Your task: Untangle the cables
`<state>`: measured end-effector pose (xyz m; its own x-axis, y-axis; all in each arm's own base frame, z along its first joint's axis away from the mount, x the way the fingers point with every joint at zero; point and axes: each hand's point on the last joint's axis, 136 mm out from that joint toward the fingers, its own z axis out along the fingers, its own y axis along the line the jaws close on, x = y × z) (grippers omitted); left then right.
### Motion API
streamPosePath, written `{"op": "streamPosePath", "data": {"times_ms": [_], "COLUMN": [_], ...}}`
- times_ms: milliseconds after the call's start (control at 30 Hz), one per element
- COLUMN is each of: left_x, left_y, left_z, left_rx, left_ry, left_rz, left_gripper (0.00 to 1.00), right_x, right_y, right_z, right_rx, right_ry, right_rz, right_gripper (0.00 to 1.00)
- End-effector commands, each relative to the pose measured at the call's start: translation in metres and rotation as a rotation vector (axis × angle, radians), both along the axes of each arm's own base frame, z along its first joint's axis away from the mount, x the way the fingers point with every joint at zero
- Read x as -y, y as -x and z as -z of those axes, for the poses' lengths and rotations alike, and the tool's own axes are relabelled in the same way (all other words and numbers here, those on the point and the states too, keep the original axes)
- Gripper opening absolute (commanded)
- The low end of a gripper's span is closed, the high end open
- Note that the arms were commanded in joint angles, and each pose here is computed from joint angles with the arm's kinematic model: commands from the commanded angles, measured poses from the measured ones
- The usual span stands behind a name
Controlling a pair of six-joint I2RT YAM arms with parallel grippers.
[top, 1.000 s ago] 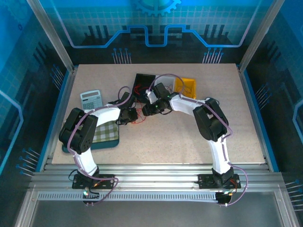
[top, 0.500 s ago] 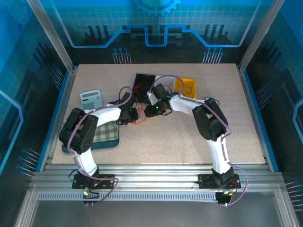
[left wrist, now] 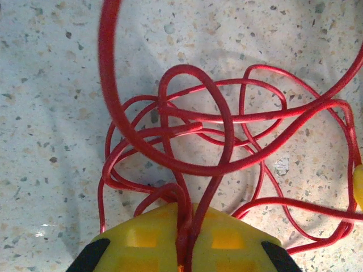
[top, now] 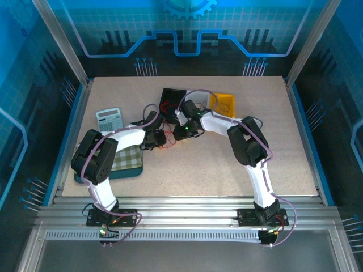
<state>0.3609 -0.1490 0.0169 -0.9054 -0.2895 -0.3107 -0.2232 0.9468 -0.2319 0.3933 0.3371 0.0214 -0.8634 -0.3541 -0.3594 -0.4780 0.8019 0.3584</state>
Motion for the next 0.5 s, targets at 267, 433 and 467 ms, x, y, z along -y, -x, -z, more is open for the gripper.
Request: {"op": "streamPosePath", "data": {"times_ms": [267, 433, 467], "left_x": [-0.001, -0.006, -0.008], "left_y": [0.006, 0.006, 0.007], "left_z": [0.001, 0.001, 0.003], "left_rx": [-0.031, -0.032, -0.035], "left_ry": [-0.035, -0.045, -0.049], "left_rz": [0.018, -0.003, -0.013], "left_gripper": [0.1, 0.12, 0.13], "right_x": [0.018, 0.039, 0.044], "right_y": [0.013, 0.006, 0.004], "right_z": [0.033, 0.033, 0.031], "right_rx": [0.093, 0.128, 0.129], "right_ry": [0.381, 0.485, 0.485], "right_rz": [-0.169, -0.141, -0.12], "right_gripper": [0.26, 0.04, 0.0]}}
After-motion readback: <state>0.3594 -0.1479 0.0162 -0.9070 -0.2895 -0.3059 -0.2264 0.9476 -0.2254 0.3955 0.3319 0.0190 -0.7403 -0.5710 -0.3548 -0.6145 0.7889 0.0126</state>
